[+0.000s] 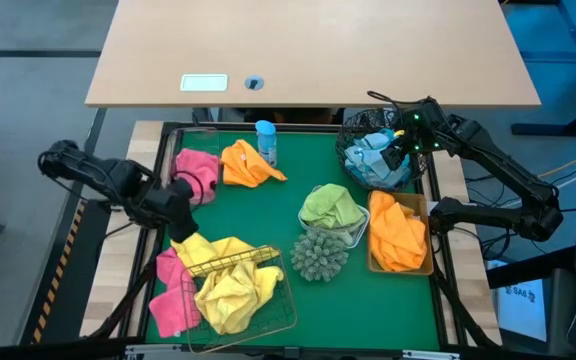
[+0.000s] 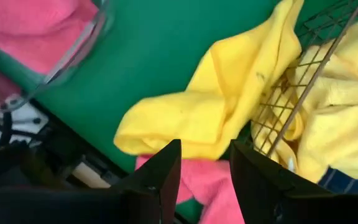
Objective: Sort microfiber towel by color & place in baskets
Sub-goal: Put the yellow microfiber cloth into the gold wire basket
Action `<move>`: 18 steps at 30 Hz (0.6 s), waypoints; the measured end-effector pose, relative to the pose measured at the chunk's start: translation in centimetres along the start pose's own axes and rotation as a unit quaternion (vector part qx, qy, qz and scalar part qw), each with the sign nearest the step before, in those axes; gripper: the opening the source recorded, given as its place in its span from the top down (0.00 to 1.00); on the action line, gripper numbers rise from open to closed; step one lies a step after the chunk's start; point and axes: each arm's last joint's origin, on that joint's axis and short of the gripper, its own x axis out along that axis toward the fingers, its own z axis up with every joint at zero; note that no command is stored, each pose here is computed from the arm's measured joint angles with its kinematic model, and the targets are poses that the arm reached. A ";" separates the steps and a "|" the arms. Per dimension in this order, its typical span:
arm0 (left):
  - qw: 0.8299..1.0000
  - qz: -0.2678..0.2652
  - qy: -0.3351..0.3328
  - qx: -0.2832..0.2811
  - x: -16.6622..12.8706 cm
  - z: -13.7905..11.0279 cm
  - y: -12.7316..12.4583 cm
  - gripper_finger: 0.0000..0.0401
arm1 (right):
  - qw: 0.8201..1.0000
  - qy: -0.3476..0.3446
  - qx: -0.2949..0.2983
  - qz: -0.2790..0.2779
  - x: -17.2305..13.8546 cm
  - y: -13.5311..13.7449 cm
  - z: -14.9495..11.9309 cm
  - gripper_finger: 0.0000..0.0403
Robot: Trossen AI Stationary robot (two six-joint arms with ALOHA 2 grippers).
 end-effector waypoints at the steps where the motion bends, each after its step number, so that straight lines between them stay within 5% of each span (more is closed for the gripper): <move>1: 1.000 0.003 -0.001 0.006 0.4 -0.1 -0.3 0.68 | 1.000 0.000 0.000 0.000 0.0 0.0 0.0 0.41; 18: 0.997 0.036 0.029 0.063 12.1 -1.4 -1.9 0.68 | 1.000 0.000 -0.001 0.000 0.0 0.0 0.0 0.41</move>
